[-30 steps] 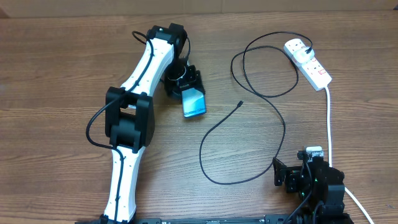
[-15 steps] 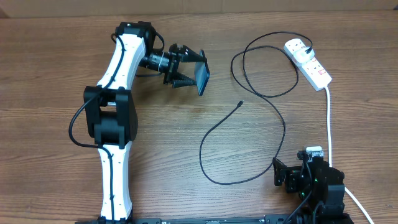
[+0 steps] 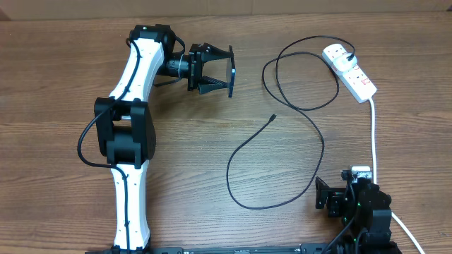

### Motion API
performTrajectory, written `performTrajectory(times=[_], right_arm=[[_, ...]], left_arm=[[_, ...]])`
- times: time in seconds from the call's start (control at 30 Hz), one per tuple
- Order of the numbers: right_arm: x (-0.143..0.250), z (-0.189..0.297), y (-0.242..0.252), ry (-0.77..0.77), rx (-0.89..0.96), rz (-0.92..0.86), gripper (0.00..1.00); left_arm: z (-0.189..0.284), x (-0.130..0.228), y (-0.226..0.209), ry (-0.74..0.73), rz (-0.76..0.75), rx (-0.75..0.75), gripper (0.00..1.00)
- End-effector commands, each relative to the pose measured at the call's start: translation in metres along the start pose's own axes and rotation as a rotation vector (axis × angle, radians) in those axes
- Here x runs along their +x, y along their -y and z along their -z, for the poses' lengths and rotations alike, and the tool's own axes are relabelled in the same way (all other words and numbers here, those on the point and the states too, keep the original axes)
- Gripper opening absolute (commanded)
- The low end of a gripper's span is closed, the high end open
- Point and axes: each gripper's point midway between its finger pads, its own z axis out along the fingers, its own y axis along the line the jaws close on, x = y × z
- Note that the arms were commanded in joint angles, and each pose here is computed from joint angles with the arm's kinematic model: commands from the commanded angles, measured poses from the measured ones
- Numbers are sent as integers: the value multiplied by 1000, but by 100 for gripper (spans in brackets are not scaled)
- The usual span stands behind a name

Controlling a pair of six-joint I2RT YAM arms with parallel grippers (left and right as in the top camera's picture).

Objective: Plug charger to phone and switch on socket
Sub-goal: 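Lift the phone upright with the left gripper and raise it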

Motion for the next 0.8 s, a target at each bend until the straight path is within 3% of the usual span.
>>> performTrajectory(times=[0.0,0.13,0.27,0.4,0.5,0.77], right_arm=[[-5,3,3,15,19,-4,100],[-19,3,-1,72,-5,-5,100],[-37,10,-40,145,-233,12,100],[-34,10,-41,136,-238,12,100],[-4,6,-35,10,-206,-3,100],[-4,5,-32,10,-186,-2,100]], left_arm=[[4,5,16,-23,-7,65,63],[4,5,16,-24,-7,65,63],[4,5,16,-24,-7,65,62],[4,5,16,-24,-7,65,62],[4,5,16,-24,-7,65,62],[3,5,16,-24,-11,63,63]])
